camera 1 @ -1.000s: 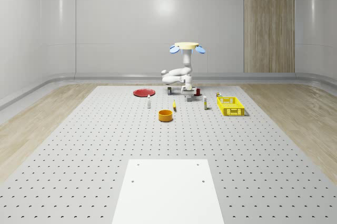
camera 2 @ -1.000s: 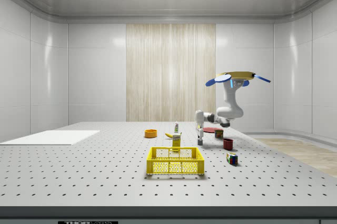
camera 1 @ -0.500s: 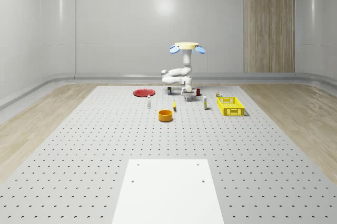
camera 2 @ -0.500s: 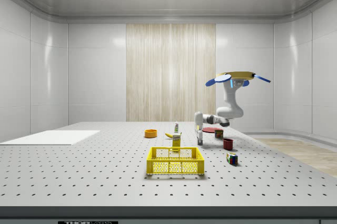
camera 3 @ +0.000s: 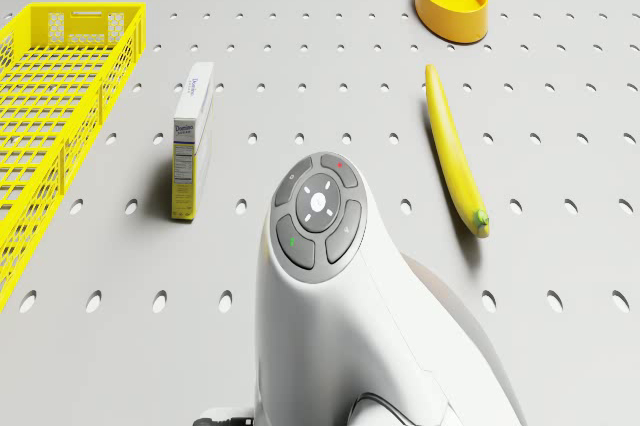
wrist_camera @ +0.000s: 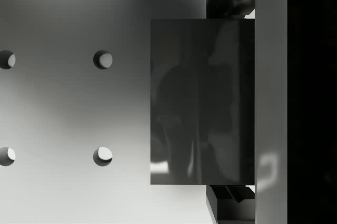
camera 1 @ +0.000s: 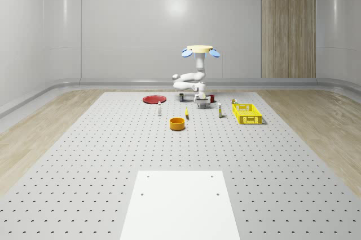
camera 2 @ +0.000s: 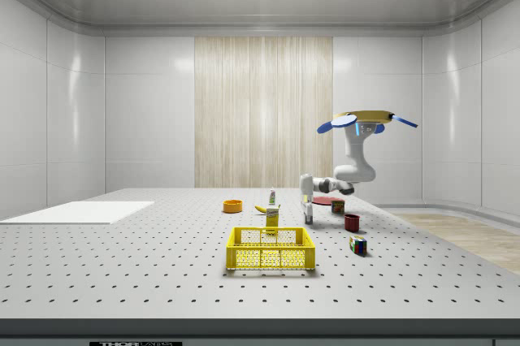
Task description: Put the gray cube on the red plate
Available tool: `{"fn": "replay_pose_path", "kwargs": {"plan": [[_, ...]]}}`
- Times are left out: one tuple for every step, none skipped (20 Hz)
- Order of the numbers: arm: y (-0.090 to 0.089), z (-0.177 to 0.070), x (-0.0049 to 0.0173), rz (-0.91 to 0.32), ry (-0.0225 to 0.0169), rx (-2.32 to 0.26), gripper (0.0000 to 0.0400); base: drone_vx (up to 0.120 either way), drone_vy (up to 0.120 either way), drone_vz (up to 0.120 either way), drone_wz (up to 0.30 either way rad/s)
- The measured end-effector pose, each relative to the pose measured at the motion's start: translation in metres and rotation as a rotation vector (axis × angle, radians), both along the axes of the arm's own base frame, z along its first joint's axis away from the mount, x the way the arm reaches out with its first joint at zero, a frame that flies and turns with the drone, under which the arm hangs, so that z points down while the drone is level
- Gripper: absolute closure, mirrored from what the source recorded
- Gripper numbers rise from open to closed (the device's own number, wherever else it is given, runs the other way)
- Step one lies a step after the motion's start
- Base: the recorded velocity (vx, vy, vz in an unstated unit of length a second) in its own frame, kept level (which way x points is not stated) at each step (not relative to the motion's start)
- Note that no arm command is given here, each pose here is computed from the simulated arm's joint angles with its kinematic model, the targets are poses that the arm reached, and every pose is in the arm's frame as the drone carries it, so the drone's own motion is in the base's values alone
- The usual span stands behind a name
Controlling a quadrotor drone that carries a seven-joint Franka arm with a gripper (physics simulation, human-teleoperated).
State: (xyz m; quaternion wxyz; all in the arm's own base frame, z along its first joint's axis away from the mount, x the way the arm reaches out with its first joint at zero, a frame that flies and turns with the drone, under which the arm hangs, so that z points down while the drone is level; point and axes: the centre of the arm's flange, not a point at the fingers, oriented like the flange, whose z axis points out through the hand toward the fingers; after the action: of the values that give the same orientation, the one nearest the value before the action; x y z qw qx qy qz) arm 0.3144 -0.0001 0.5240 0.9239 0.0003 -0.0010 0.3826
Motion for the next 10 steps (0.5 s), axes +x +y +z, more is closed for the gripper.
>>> {"fn": "replay_pose_path", "kwargs": {"plan": [[0.0,0.0002,-0.0003,0.0,0.0,0.0,0.0066,0.0,0.0,0.0,0.0],[0.0,0.0003,-0.0006,0.0,0.0,0.0,0.0085,0.0,0.0,0.0,0.0],[0.0,0.0004,-0.0008,0.0,0.0,0.0,0.0099,0.0,0.0,0.0,0.0],[0.0,0.0004,-0.001,0.0,0.0,0.0,0.011,0.0,0.0,0.0,0.0],[0.0,0.0005,-0.0011,0.0,0.0,0.0,0.0119,0.0,0.0,0.0,0.0],[0.0,0.0005,-0.0012,0.0,0.0,0.0,0.0126,0.0,0.0,0.0,0.0],[0.0,0.0006,-0.0013,0.0,0.0,0.0,0.0131,0.0,0.0,0.0,0.0],[0.0,0.0006,-0.0014,0.0,0.0,0.0,0.0135,0.0,0.0,0.0,0.0],[0.0,0.0006,-0.0014,0.0,0.0,0.0,0.0139,0.0,0.0,0.0,0.0],[0.0,0.0007,-0.0015,0.0,0.0,0.0,0.0141,0.0,0.0,0.0,0.0]]}}
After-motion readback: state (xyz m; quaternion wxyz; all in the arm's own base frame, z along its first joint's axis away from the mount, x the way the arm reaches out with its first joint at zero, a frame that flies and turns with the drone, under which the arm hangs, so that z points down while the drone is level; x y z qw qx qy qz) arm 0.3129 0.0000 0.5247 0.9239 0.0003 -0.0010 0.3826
